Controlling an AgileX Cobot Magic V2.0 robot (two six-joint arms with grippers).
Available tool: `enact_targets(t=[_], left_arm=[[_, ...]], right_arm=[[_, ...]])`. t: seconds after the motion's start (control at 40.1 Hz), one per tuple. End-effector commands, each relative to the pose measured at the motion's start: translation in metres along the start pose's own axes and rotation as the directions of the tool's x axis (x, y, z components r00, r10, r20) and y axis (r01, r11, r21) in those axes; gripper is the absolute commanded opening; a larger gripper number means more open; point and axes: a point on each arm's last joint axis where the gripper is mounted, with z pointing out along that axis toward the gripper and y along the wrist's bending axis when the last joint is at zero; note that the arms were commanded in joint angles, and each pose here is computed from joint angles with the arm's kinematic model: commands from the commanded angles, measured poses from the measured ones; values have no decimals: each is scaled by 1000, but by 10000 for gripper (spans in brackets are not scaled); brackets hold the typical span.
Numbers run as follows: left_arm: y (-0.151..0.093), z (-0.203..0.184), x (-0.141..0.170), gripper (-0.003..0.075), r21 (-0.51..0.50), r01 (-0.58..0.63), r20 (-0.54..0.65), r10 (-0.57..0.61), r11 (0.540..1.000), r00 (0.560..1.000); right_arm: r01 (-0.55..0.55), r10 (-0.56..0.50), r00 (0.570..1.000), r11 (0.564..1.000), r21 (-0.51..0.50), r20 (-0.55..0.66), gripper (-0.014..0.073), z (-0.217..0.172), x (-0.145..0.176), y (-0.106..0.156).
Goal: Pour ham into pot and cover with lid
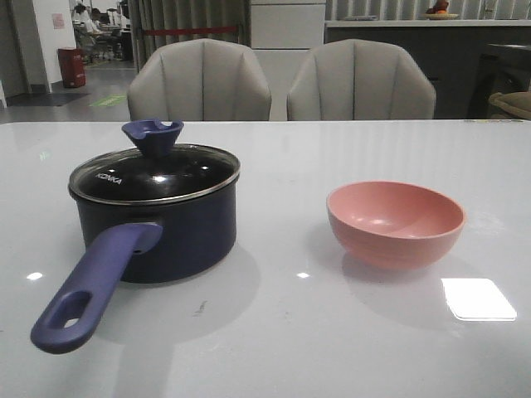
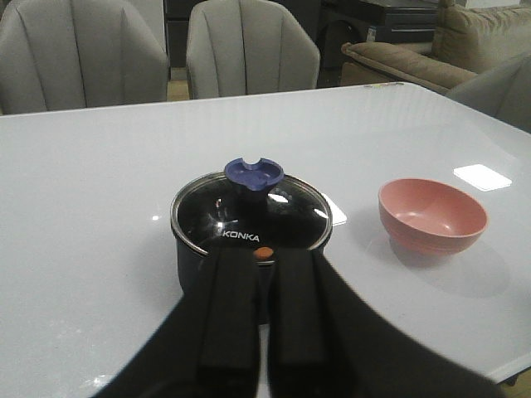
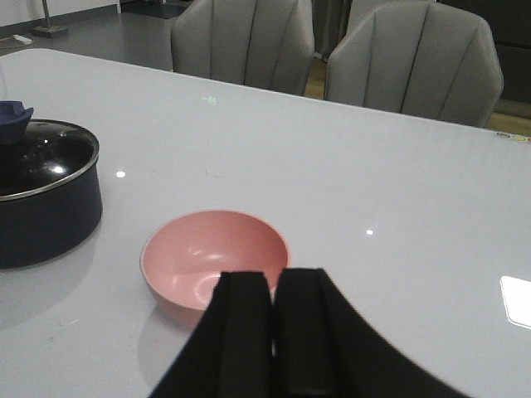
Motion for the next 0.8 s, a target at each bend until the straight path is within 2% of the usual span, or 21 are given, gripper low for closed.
enact_targets(t=[0.0,0.1,0.175,0.299,0.499,0.648,0.773], left_arm=[[-1,-2,-15,132,10,2,96,-3,1000,995],[0,0,-11,132,1,-10,100,9,1000,995],[3,4,-7,132,-45,-54,118,59,998,991],[13,10,14,132,-172,-40,144,66,984,987],[28,9,49,132,-387,0,254,106,922,962],[33,9,70,132,-453,15,257,114,892,960],[35,12,78,132,-463,18,227,99,886,969]], right_arm=[[4,-6,996,1000,24,86,148,-1,-15,-2],[4,-6,996,1000,24,86,148,-1,-15,-2],[4,-6,996,1000,24,86,148,-1,-15,-2],[4,-6,996,1000,24,86,148,-1,-15,-2],[4,-6,996,1000,24,86,148,-1,-15,-2],[4,-6,996,1000,24,86,148,-1,-15,-2],[4,-6,996,1000,24,86,148,-1,-15,-2]])
